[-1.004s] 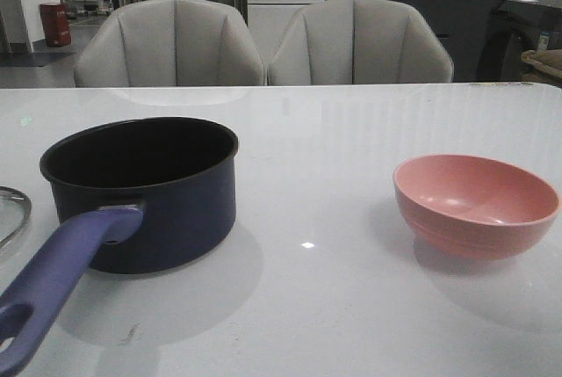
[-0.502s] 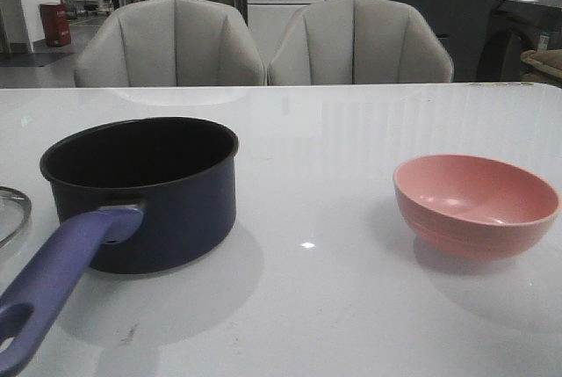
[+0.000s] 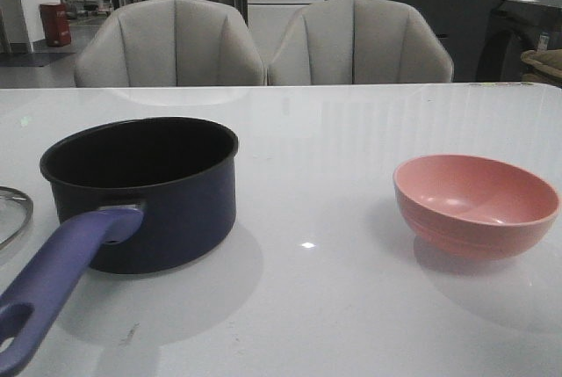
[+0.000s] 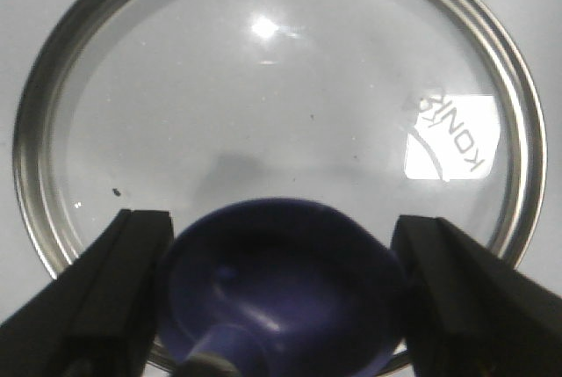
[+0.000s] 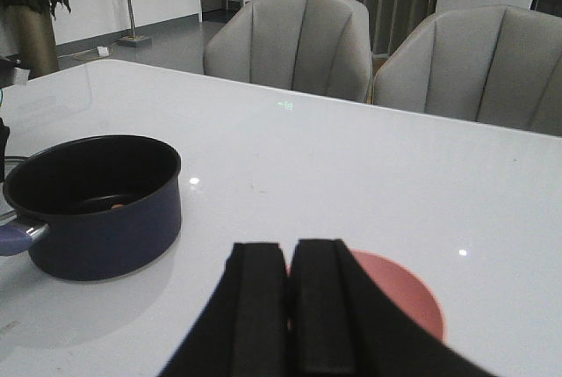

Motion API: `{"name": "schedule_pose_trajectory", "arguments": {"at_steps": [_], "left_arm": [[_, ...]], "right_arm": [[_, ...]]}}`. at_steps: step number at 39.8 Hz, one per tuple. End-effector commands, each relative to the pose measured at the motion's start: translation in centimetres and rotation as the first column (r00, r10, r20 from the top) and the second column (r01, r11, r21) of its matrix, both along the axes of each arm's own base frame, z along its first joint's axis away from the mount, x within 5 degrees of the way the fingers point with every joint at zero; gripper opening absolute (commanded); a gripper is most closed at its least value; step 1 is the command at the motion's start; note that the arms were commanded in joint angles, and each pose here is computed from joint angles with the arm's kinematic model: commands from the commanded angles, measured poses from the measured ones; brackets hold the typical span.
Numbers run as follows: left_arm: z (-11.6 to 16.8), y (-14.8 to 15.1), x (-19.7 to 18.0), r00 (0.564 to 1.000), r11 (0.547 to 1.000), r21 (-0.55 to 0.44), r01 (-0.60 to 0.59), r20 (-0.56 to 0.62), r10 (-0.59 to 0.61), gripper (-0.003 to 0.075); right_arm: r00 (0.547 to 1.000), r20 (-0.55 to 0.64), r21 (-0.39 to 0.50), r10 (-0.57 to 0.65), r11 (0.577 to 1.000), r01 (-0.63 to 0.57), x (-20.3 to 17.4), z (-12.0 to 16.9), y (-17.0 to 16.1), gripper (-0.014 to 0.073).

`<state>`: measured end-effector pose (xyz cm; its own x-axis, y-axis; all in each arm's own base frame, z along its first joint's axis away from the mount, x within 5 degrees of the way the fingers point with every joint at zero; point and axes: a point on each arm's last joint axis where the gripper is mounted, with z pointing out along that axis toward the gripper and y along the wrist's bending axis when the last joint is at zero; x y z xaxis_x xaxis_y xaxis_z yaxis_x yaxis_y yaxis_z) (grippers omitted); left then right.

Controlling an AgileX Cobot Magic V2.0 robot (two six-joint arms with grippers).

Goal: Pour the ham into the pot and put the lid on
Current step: 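Grip the glass lid by its purple knob with the left gripper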

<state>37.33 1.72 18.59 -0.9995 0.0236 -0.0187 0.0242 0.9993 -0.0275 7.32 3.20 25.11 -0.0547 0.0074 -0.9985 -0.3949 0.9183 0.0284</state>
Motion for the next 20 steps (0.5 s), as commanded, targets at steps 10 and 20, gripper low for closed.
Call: {"name": "schedule_pose_trajectory", "arguments": {"at_steps": [10,20], "left_arm": [[2.17,-0.01,-0.1,0.999,1.0,-0.004,-0.014,0.041,0.014,0.0198],[2.16,-0.01,-0.18,0.999,1.0,-0.005,-0.013,0.032,0.013,0.0126]], "right_arm": [[0.997,0.064,0.02,-0.032,0.999,0.031,0.13,1.24,-0.26,0.0132],[0.997,0.064,0.02,-0.032,0.999,0.031,0.13,1.24,-0.26,0.0132]]}}
